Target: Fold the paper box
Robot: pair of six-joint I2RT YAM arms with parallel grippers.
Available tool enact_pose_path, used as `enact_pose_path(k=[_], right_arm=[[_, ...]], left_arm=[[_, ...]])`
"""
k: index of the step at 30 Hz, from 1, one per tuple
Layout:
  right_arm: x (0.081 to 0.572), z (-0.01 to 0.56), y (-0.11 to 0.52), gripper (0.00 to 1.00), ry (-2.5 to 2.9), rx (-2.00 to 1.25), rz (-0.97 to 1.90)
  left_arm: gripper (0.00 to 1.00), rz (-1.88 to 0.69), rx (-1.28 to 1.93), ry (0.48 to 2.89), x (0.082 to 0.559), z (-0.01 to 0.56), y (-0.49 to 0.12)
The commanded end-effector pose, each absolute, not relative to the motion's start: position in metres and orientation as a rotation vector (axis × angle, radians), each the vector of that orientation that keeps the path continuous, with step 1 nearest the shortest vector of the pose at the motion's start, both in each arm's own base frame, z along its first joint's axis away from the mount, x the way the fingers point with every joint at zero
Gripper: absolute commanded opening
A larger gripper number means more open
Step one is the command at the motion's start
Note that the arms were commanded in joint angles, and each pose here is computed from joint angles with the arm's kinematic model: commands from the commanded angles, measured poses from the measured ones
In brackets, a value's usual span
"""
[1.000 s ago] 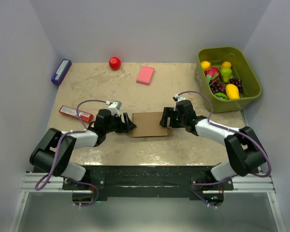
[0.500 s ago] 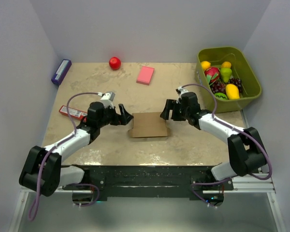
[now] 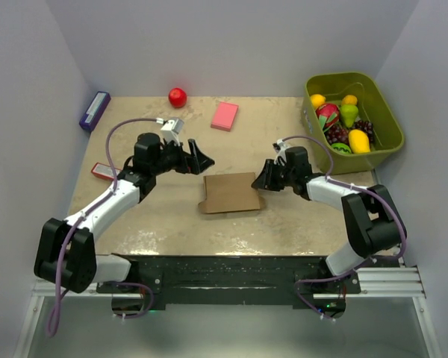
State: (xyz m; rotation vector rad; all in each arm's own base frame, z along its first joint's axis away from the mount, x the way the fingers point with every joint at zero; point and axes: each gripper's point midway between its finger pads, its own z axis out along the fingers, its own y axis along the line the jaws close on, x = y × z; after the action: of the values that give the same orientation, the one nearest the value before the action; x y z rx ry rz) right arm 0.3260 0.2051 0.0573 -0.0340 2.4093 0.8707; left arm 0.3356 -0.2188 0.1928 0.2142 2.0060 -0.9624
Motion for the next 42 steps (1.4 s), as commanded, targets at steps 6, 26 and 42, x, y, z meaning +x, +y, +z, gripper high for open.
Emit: enact_pose_path(k=[6,26,42], right_arm=[[0.313,0.031,0.188,0.00,2.461,0.045,0.945],[0.313,0.016,0.164,0.00,2.481,0.137,0.927],[0.316,0.018,0.163,0.00,2.471,0.118,0.920]], left_arm=[[0.99,-1.043,0.292,1.958,0.330,0.192,-0.221],[1.00,-1.183,0.182,2.179,0.312,0.120,-0.230],[1.00,-1.457,0.138,2.154,0.300,0.113,-0.268]])
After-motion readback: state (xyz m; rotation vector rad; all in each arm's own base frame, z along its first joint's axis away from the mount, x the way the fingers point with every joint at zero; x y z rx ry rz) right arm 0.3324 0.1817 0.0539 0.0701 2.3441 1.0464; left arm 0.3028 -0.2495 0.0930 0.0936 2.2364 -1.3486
